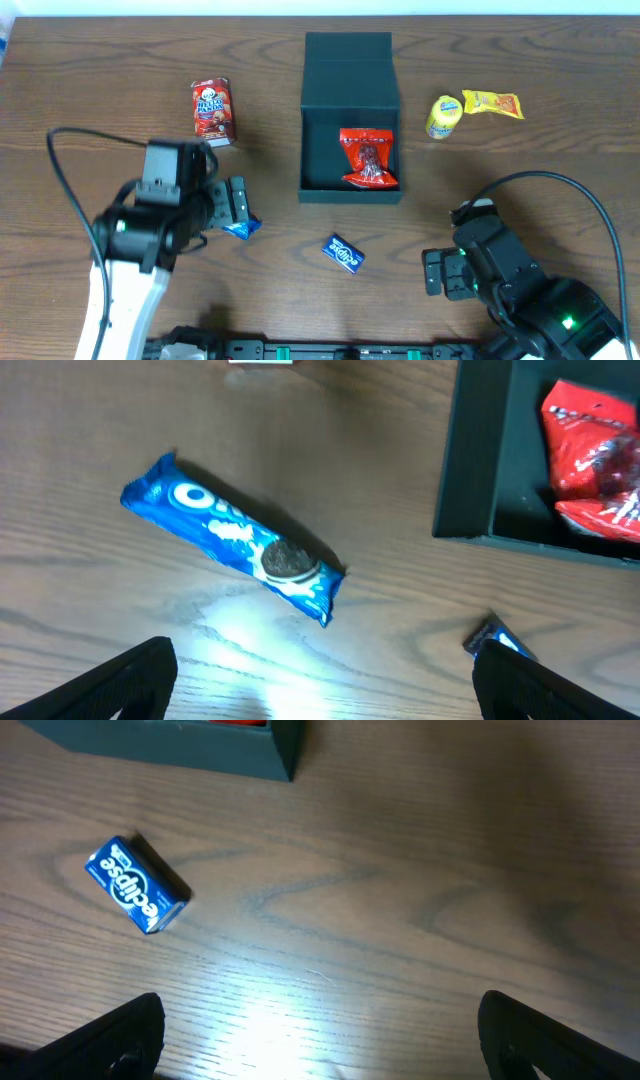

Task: Pack container
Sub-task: 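Move the left gripper to the red Hello Panda box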

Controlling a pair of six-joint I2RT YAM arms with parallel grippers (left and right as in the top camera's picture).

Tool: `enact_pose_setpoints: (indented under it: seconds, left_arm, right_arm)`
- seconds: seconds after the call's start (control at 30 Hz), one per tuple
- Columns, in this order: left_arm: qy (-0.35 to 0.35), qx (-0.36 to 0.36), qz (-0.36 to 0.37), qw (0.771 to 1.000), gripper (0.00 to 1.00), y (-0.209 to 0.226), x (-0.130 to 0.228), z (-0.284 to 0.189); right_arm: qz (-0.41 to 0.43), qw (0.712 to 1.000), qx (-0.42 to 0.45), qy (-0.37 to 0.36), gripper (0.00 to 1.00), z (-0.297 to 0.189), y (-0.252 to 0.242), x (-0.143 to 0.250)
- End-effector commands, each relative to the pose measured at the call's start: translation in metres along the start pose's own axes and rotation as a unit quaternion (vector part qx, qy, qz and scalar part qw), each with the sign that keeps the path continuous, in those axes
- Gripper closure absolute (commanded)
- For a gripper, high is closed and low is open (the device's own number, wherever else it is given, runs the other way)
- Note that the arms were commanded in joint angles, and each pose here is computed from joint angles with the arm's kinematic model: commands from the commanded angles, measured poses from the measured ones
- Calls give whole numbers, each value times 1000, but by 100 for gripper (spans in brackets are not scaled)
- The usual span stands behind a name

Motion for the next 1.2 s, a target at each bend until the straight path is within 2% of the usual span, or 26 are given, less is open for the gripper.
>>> enact_pose_setpoints:
  seconds: [0.0, 0.23, 0.47, 0.63, 0.83, 1.17]
  left_arm:
    - [7, -10, 29, 999, 5, 2, -19, 3]
    - [22, -38, -43, 998, 5, 30, -47, 15]
    - [43, -44, -110, 992, 5, 40, -45, 18]
    - [18, -37, -108, 993, 5, 39, -53, 19]
    - [13, 20, -99, 995, 5, 26, -62, 24]
    - [38, 11, -88, 995, 5, 25, -86, 68]
  right_arm:
    - [6, 1000, 0, -1, 1, 0, 1, 0]
    - [6, 1000, 0, -1, 1, 0, 1, 0]
    - [6, 1000, 0, -1, 1, 0, 1, 0]
    - [6, 1000, 0, -1, 1, 0, 1, 0]
    - [6, 1000, 0, -1, 1, 0, 1, 0]
    - [6, 1000, 0, -1, 1, 0, 1, 0]
Point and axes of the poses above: each gripper's point midway between its finger pads, its own z axis out along the fingers, its own y axis along the line the jaws close on, x = y × z, the point moved 8 cm from there along -z, back along the fingers, and after that the axes turned 12 degrees about -z, right-handed, at the moved point
